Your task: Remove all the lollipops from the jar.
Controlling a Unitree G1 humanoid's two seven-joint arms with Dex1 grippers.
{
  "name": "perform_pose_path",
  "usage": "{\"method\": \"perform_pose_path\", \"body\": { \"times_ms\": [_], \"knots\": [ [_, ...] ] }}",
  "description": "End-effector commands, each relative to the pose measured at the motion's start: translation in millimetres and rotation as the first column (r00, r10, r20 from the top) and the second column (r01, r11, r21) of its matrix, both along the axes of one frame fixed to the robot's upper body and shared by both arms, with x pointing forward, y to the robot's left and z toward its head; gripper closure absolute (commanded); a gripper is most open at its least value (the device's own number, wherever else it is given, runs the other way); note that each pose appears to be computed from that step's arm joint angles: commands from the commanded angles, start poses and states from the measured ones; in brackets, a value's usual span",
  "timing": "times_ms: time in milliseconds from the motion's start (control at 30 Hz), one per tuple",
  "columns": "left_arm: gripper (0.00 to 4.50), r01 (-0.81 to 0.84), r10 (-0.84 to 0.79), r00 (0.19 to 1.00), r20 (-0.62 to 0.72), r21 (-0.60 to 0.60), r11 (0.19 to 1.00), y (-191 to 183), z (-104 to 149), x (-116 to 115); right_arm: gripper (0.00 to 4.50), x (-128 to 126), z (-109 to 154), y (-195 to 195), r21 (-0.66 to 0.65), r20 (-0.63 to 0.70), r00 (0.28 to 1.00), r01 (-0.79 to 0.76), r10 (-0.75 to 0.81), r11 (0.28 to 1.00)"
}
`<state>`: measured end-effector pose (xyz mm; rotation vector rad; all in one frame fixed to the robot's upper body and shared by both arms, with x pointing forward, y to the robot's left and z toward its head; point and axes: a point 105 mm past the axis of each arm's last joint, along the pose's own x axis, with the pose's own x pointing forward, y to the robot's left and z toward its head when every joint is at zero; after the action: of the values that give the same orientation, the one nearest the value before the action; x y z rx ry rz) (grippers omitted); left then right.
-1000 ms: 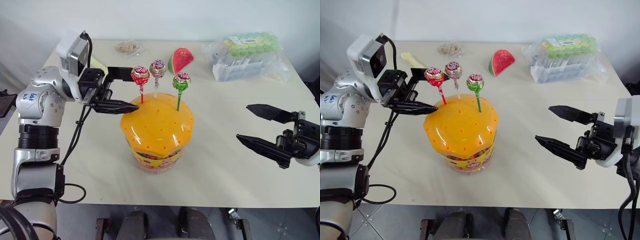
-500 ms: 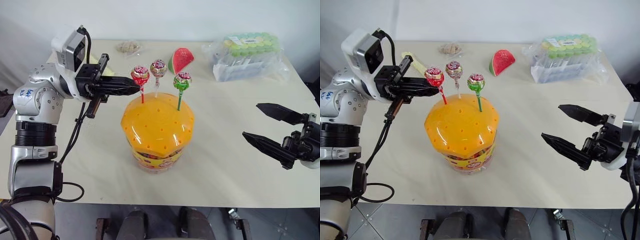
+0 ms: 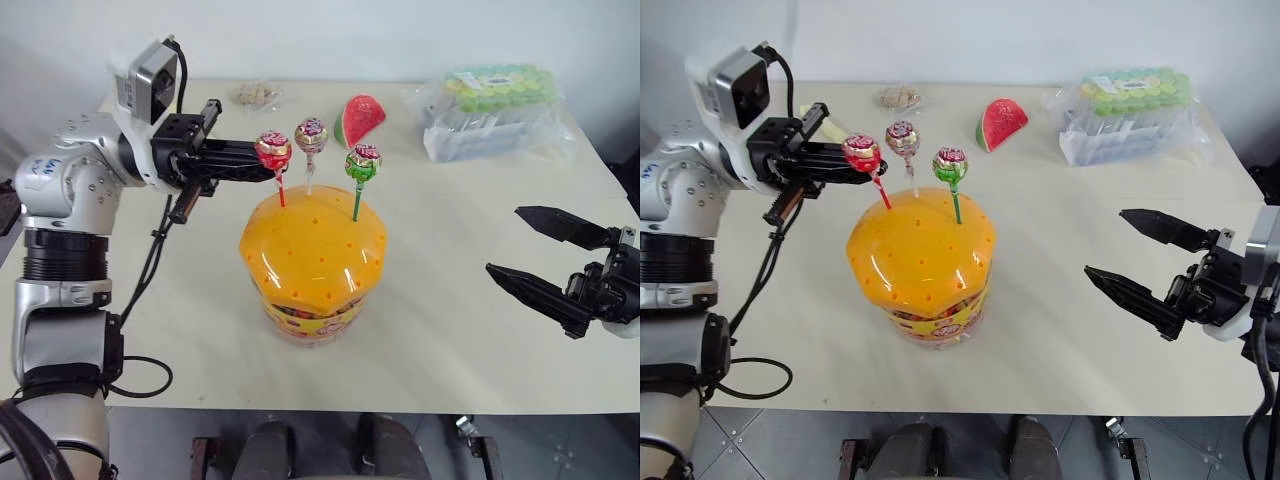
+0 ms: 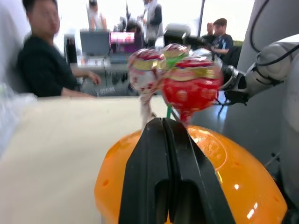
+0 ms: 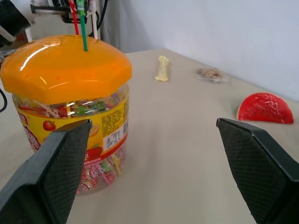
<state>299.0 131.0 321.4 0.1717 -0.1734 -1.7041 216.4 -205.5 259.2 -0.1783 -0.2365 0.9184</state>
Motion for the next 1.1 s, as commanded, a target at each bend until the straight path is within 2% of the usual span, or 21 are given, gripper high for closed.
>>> {"method": "perform_pose_path", "body": {
  "times_ms": [33,67,200,400,733,833,967,1100],
  "knots": [
    [3.02,-0.016,0.017,0.992,0.127,-0.006,1.0,6.4,9.7,-7.0,0.0,0.1,7.0,-1.9,0.005,0.04,0.999,0.003,-0.003,1.0],
    [2.77,-0.017,0.014,0.99,0.138,0.015,1.0,8.9,6.5,-9.8,0.0,1.1,6.6,-2.1,0.003,0.039,0.999,0.002,-0.002,1.0],
    [2.77,-0.052,0.048,0.991,0.123,0.025,0.998,13.9,3.7,-13.0,0.0,3.6,6.7,-2.1,0.0,0.038,0.999,-0.001,0.001,1.0],
    [2.77,0.002,-0.005,0.995,0.097,0.027,1.0,7.9,0.2,-26.3,0.0,5.6,6.2,-2.5,-0.007,0.034,0.999,-0.005,0.005,1.0],
    [2.77,0.037,-0.037,0.995,0.088,0.006,0.999,-8.2,-4.8,-19.3,0.0,7.8,8.4,-1.1,-0.003,0.042,0.999,-0.004,0.004,1.0],
    [3.36,0.054,-0.05,0.993,0.104,-0.03,0.998,-8.0,0.5,-19.2,0.0,6.4,8.7,-1.7,-0.001,0.044,0.999,0.006,-0.006,1.0],
    [4.49,0.059,-0.055,0.992,0.116,-0.031,0.998,-5.6,4.4,-19.0,0.0,5.1,9.0,-2.3,0.001,0.045,0.999,0.017,-0.017,1.0],
    [4.49,0.047,-0.043,0.99,0.137,-0.027,0.999,-2.0,11.8,-18.5,0.0,4.2,8.9,-3.6,-0.001,0.044,0.999,0.024,-0.024,1.0]
  ]
}}
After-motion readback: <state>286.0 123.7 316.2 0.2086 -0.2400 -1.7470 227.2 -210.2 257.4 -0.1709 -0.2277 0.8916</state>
